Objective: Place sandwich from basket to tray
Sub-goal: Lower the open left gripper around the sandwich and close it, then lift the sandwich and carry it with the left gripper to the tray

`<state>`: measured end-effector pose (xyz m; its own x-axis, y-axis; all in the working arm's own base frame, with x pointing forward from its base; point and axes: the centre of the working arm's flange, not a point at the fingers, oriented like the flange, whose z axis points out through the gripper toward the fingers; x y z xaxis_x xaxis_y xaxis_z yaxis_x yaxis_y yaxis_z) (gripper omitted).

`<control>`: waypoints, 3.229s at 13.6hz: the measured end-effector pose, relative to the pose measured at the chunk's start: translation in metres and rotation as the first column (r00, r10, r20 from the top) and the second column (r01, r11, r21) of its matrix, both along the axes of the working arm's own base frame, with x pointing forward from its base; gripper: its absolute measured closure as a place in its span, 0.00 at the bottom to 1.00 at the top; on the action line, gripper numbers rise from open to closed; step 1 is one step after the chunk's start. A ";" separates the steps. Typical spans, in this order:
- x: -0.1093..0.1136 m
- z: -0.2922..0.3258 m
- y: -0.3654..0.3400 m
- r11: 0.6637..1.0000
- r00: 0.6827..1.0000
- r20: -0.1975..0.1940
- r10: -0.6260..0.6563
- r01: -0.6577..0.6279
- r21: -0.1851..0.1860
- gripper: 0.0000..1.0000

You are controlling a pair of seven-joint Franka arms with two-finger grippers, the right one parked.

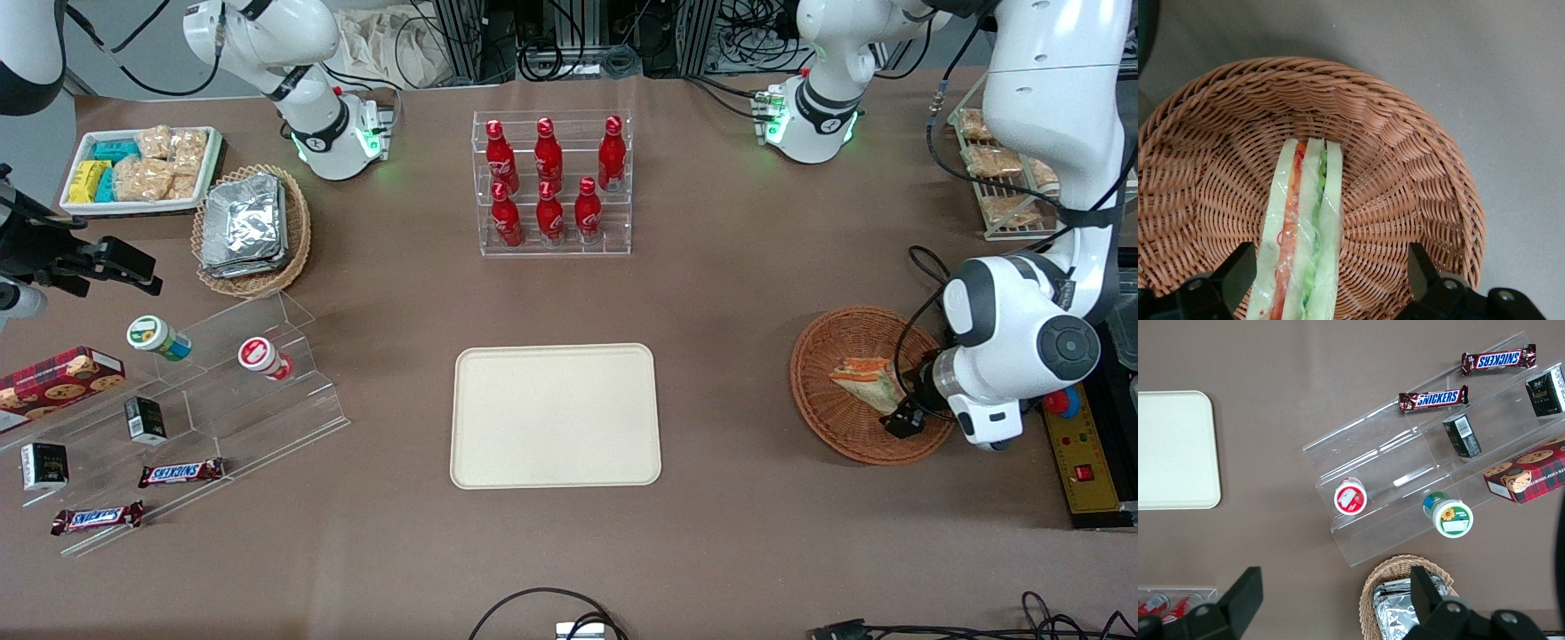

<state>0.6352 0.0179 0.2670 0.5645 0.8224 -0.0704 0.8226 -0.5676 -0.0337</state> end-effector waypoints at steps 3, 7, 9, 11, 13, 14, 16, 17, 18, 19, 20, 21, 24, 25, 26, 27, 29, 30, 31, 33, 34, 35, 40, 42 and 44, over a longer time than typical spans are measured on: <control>-0.011 -0.014 -0.001 1.000 0.999 -0.034 -0.001 0.001 -0.001 0.00; -0.022 -0.029 -0.002 1.000 0.998 -0.068 -0.003 0.003 -0.002 0.00; -0.023 -0.030 -0.009 1.000 0.997 -0.071 -0.013 0.013 -0.002 0.06; -0.021 -0.028 -0.013 1.000 0.998 -0.064 -0.020 0.020 -0.002 0.25; -0.015 -0.018 -0.013 1.000 0.998 -0.066 -0.025 0.024 -0.002 0.50; -0.011 -0.009 -0.013 0.999 0.996 -0.087 -0.034 0.034 -0.004 0.58; 0.000 0.017 -0.012 0.996 0.988 -0.126 -0.092 0.091 -0.017 0.67; 0.006 0.035 -0.011 0.993 0.983 -0.138 -0.122 0.119 -0.025 0.70; 0.013 0.056 -0.012 0.989 0.978 -0.147 -0.145 0.142 -0.032 0.70; 0.020 0.080 -0.014 0.985 0.974 -0.149 -0.172 0.168 -0.040 0.75; 0.027 0.107 -0.022 0.977 0.968 -0.136 -0.211 0.206 -0.047 0.80; 0.034 0.135 -0.037 0.963 0.958 -0.104 -0.269 0.265 -0.053 0.83; 0.044 0.189 -0.131 0.854 0.856 0.022 -0.517 0.517 -0.057 0.83; 0.045 0.195 -0.170 0.820 0.822 0.047 -0.568 0.570 -0.055 0.83; 0.046 0.194 -0.207 0.786 0.788 0.071 -0.612 0.616 -0.054 0.83; 0.047 0.187 -0.243 0.751 0.752 0.097 -0.652 0.658 -0.049 0.83; 0.045 0.150 -0.311 0.686 0.682 0.122 -0.721 0.728 -0.014 0.83; 0.040 0.130 -0.340 0.660 0.656 0.123 -0.745 0.751 -0.011 0.83; 0.034 0.114 -0.364 0.639 0.635 0.126 -0.762 0.769 -0.013 0.83; 0.025 0.088 -0.395 0.610 0.606 0.139 -0.783 0.792 -0.015 0.83; 0.021 0.075 -0.405 0.598 0.595 0.132 -0.793 0.801 -0.022 0.83; 0.015 0.060 -0.415 0.584 0.583 0.116 -0.804 0.811 -0.031 0.83; -0.006 -0.002 -0.448 0.543 0.544 0.092 -0.834 0.839 -0.041 0.83; -0.006 -0.017 -0.447 0.546 0.545 0.117 -0.830 0.838 -0.030 0.83; -0.008 -0.029 -0.446 0.546 0.545 0.125 -0.829 0.837 -0.026 0.85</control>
<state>0.6268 -0.4279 0.2381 0.9994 -0.0272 -0.0205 -0.0254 -0.9961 0.0842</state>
